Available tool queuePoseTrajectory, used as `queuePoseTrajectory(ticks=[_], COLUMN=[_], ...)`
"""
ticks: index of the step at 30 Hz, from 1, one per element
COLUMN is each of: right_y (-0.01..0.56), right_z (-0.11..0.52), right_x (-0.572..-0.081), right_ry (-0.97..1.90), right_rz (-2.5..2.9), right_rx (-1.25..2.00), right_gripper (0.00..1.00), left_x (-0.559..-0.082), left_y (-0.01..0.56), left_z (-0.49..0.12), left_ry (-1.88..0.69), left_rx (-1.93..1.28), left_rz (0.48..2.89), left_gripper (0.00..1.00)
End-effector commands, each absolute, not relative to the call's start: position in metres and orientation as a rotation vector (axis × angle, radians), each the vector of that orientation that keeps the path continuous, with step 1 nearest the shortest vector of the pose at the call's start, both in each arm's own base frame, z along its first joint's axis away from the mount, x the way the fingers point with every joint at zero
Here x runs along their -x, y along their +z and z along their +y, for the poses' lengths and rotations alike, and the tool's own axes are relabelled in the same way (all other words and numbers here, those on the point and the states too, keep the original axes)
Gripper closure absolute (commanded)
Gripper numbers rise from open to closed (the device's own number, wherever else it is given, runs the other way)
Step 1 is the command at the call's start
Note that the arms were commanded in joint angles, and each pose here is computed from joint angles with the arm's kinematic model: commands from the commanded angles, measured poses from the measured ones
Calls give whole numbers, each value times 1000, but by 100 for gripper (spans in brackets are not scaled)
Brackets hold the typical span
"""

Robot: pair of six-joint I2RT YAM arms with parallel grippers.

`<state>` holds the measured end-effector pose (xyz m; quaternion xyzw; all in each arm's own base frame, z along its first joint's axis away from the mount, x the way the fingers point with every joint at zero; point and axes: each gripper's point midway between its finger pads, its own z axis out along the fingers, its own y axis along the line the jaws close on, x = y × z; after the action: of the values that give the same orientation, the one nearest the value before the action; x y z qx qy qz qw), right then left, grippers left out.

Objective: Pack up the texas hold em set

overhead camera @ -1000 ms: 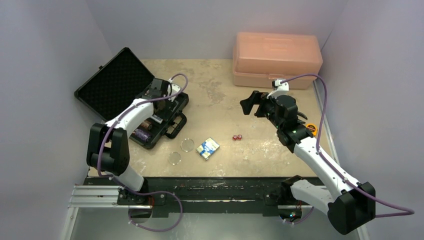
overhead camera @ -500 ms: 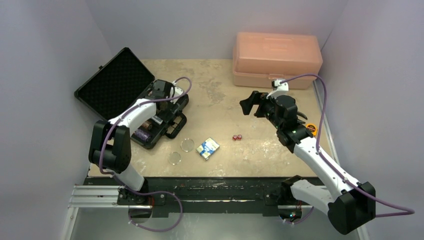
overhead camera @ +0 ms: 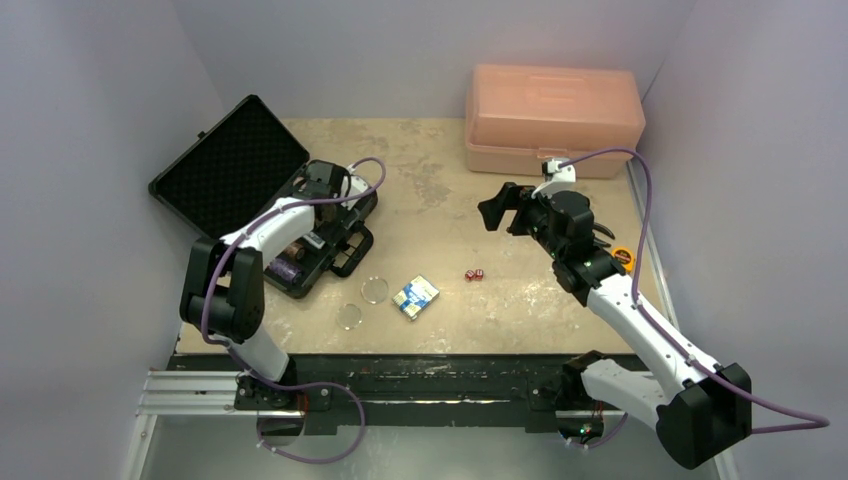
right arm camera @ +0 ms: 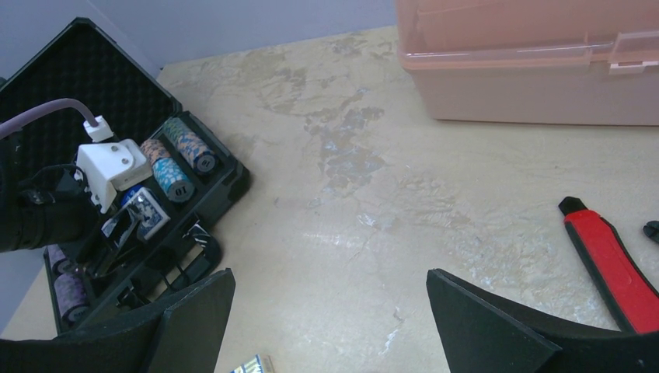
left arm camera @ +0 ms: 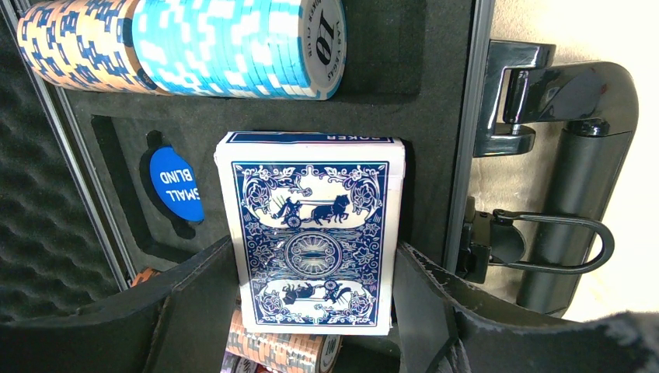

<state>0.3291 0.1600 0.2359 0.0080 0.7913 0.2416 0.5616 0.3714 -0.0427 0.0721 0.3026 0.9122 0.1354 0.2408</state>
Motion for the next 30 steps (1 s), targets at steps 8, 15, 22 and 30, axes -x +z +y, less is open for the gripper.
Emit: queuePoseTrajectory(ticks=[8,15,22,30], right_y=[247,248,245,244], right_z=[157,160,162,163], right_x=[-328,-327,-327,-327], right_ry=[552,559,557,559], right_rz=[1818,1817,1826,1831], right_rx=[-14,-7,-2,2], right_gripper=[1,1,1,1], left_x=[-362,-355,-353,-356], left_y=[65,64,74,90], left_z=[-62,-67,-63,-59], left_ry=[246,211,231,266], left_rx=[-854,-866,-856,-840], left_rz=[2514,2528,2488,2450], left_gripper=[100,79,48,7])
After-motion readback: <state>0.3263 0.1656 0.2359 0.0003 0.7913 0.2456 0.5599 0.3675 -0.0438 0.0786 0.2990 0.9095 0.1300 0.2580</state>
